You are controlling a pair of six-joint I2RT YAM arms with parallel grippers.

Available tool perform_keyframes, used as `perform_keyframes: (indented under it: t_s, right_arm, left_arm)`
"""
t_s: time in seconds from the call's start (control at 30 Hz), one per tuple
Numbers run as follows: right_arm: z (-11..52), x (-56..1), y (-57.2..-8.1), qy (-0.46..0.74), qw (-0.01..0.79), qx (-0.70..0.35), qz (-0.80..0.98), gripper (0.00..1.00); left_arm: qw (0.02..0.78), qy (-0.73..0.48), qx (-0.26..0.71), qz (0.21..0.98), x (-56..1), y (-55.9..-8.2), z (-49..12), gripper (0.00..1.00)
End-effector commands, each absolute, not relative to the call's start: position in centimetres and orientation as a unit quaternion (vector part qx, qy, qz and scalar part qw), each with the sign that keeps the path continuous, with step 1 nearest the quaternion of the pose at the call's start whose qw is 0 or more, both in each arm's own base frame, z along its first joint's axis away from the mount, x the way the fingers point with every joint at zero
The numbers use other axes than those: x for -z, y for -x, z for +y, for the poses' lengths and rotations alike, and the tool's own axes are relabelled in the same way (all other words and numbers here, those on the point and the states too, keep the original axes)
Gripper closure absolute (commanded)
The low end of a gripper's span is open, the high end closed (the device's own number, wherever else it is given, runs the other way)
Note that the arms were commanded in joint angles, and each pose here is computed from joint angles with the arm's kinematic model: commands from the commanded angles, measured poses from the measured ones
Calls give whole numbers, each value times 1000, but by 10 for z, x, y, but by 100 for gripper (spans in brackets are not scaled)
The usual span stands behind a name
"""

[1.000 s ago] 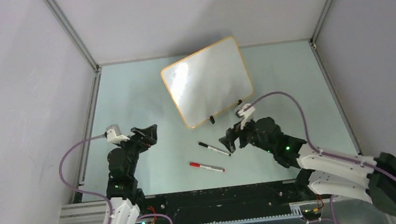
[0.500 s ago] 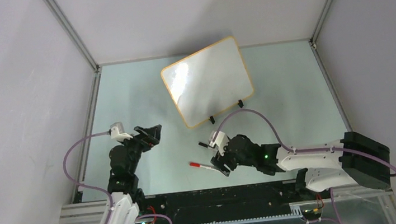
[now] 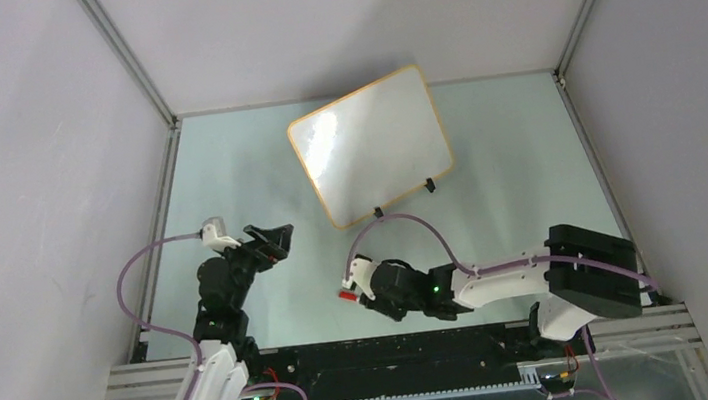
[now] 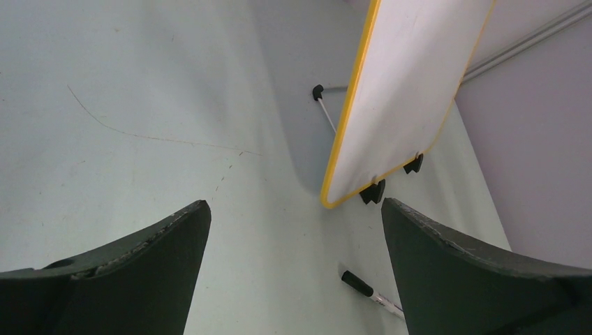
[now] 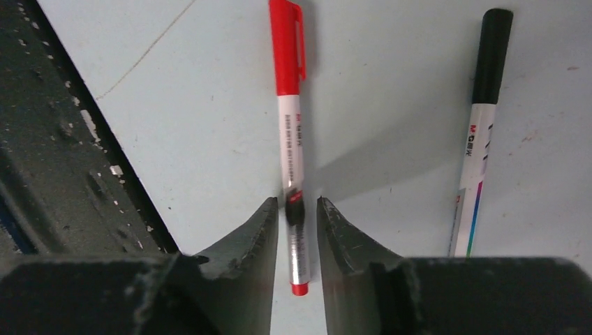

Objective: Write a sentence on the whiteboard
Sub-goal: Pick up the whiteboard marker from the center of the board.

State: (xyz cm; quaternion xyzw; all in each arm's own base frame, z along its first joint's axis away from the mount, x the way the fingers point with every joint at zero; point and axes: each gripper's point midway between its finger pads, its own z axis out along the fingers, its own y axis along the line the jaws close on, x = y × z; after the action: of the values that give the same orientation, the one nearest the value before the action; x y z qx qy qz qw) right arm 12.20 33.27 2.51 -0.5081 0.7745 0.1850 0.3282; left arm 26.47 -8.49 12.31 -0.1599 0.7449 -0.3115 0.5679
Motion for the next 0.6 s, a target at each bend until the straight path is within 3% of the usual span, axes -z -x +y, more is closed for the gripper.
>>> perform_keyframes:
  t_s: [0.0, 0.07, 0.17, 0.27, 0.47, 0.57]
  right_arm:
    - [336, -30, -131, 507, 335, -157, 779, 78]
    - [336, -37, -132, 501, 343, -158, 779, 92]
    - [332, -42, -131, 498, 351, -165, 776, 99]
    - [331, -46, -134, 492, 359, -164, 776, 100]
    - [337, -74, -138, 460, 412, -207, 759, 100]
    - [336, -89, -142, 440, 426, -237, 754, 100]
  left_arm:
    - [588, 143, 330, 724, -145, -267, -91, 0]
    - [586, 142, 331, 726, -145, -266, -92, 2]
    - [580, 142, 325, 734, -142, -265, -93, 3]
    - [568, 147, 330, 740, -139, -263, -96, 3]
    - [468, 212, 418, 749, -120, -242, -131, 6]
    - [414, 237, 460, 749, -119, -226, -154, 13]
